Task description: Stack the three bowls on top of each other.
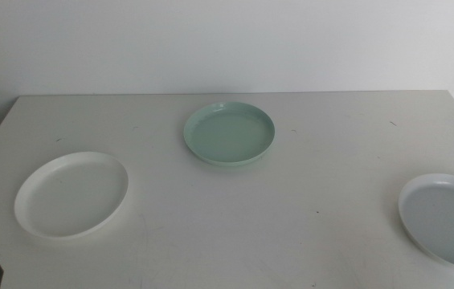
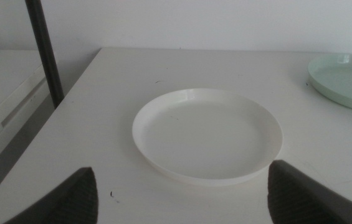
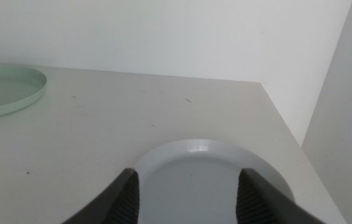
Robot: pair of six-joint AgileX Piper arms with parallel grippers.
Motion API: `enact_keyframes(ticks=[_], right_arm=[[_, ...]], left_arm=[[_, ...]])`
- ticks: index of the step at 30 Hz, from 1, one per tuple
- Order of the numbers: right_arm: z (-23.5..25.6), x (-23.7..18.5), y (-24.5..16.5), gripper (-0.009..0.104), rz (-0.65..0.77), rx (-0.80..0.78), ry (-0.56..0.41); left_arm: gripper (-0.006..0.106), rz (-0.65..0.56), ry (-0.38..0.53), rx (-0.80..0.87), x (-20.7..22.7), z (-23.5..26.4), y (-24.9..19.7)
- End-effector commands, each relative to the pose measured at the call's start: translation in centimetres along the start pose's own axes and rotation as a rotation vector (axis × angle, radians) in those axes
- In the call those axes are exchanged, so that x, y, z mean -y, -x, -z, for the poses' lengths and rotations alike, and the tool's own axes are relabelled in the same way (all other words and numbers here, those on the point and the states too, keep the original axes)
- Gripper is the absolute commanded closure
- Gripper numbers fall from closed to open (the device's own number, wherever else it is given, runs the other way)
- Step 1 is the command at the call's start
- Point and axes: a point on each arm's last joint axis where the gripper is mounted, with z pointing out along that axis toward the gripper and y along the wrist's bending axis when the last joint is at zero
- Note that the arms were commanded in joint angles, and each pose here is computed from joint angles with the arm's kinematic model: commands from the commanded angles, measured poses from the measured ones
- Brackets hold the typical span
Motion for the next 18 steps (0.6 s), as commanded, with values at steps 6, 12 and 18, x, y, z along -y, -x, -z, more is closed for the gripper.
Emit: enact_keyframes(ticks=[6,12,18], right_arm=[[0.2,0.2,1.0,0.054,0.018,0.096,-0.024],[0.2,0.2,1.0,0.054,0.018,0.096,-0.024],[0.2,0.2,1.0,0.054,0.018,0.096,-0.024]], left_arm=[[-0.005,0.037,-0.018,0.074,0.4,0.8,5.5],[-0.005,0.037,-0.002,-0.053,0.7,0.6,10.5],[-0.005,0.033,0.023,-0.225,0.9,0.1,15.7]])
